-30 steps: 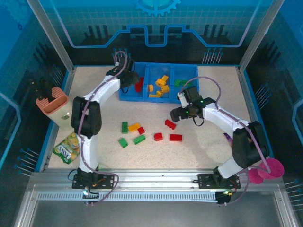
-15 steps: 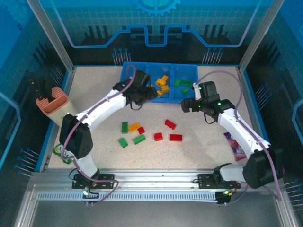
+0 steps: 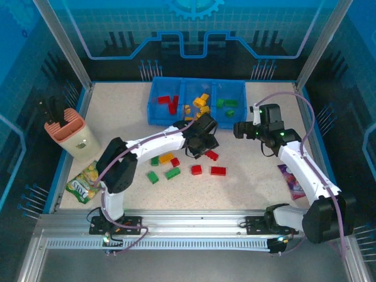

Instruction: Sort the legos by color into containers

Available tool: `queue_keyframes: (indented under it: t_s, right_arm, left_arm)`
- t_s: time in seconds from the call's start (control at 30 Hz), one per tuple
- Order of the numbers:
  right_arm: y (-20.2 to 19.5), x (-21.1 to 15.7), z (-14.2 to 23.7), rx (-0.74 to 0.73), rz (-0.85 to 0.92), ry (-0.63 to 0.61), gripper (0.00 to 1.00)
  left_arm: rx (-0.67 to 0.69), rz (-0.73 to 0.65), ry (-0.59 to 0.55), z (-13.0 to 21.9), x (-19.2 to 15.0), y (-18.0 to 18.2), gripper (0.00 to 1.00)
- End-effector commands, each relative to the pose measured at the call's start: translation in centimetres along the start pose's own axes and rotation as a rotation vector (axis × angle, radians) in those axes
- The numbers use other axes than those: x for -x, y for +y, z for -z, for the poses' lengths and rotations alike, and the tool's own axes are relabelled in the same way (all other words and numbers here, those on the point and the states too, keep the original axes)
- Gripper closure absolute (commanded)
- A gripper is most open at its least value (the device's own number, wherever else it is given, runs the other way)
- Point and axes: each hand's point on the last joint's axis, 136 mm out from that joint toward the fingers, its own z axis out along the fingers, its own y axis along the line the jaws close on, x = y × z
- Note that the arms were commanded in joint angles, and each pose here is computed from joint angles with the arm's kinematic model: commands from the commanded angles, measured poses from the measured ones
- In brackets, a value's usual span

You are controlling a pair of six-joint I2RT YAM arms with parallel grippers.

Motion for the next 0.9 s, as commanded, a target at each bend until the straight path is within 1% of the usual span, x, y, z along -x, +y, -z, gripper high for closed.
queue_keyframes:
  t_s: [0.0,0.3,0.5,0.7,0.8,0.87]
  right_arm:
    - [0.0,0.6,0.9,0.031,-0.024,-0.022,0.01]
    - [-1.4,1.1,0.4,0.070,-0.099,-0.027,0.01]
    - [-1.8,0.6,-0.4,0.080,-0.126,-0.016,0.01]
    - [-2.0,0.2,-1.1,0.086,-0.140,-0.007,0.01]
    - [-2.1,0.1,-1.3,0.084,-0.142,-0.003,0.01]
    - [-2.1,0.1,-1.3,0.083,-0.143,-0.002,0.01]
  left_arm:
    - [0.017,0.052,0.009,-0.7,-0.3,-0.4,0.38]
    - [0.084,0.104,0.029,-5.5,-0.5,0.3,0.38]
    - [0.117,0.102,0.063,-7.3,-0.9,0.5,0.42]
    - [0.151,0.083,0.069,-7.7,-1.0,1.5,0.53]
    - [0.157,0.077,0.078,-7.9,-1.3,1.8,0.63]
    - [0.155,0.072,0.094,-8.2,-1.5,2.0,0.75]
